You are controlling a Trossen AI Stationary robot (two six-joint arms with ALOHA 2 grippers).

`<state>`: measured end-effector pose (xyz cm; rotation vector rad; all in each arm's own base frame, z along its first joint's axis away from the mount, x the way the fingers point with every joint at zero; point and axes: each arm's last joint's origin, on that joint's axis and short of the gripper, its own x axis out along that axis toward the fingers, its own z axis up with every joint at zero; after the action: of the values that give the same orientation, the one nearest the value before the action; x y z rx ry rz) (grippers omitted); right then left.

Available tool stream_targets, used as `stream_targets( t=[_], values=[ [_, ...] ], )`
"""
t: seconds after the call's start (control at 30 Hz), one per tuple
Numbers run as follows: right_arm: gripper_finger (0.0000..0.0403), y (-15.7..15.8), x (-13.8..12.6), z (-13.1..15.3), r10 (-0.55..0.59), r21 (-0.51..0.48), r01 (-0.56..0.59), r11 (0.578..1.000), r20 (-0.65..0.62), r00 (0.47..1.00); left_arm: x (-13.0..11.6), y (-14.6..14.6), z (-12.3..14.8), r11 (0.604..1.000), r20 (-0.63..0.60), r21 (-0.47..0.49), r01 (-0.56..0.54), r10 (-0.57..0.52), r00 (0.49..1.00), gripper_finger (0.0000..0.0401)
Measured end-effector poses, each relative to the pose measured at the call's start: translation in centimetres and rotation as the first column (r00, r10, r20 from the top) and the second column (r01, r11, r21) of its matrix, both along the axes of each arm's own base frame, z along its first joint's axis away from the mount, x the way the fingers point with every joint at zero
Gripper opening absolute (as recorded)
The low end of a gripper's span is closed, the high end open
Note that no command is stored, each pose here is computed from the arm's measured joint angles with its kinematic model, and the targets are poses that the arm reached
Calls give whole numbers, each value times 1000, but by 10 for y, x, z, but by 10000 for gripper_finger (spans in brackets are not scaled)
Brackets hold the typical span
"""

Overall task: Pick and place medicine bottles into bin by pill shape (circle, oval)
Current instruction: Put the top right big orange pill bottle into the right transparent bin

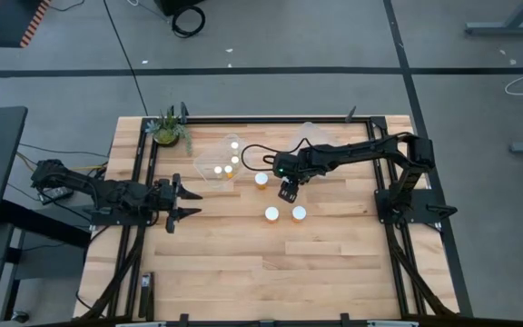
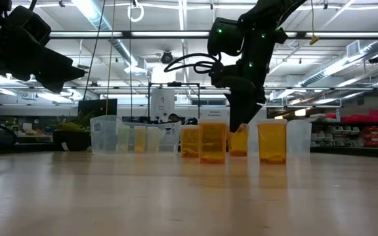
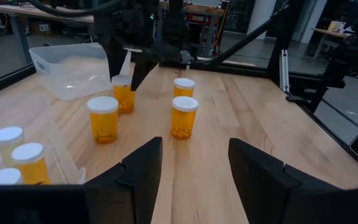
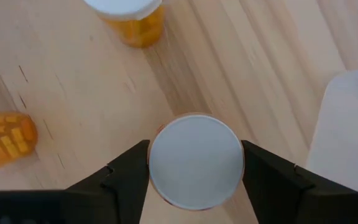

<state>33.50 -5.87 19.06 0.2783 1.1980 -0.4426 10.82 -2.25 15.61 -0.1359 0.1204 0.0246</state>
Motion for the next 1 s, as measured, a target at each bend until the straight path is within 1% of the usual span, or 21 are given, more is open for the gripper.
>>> stream_targets(
  t=[0.27, 0.47, 0.7, 0.83, 1.0],
  values=[
    [240, -10, 1, 20, -17, -5, 17, 1000, -34, 999, 0, 0, 0, 1000, 0, 1, 0, 0, 1000, 199],
    [241, -16, 0, 39, -48, -68, 42, 997, -85, 995, 0, 0, 0, 1000, 0, 0, 0, 0, 1000, 192],
    [241, -23, -1, 63, -86, -133, 70, 989, -116, 989, 0, 0, 0, 1000, 0, 0, 0, 0, 1000, 200],
    [241, -33, -6, 69, -142, -192, 114, 975, -143, 979, 0, 0, 0, 1000, -1, 0, 0, 0, 1000, 199],
    [241, -50, -13, 69, -199, -208, 164, 964, -163, 966, 0, 0, 0, 1000, -1, 0, 0, 0, 1000, 193]
  ],
)
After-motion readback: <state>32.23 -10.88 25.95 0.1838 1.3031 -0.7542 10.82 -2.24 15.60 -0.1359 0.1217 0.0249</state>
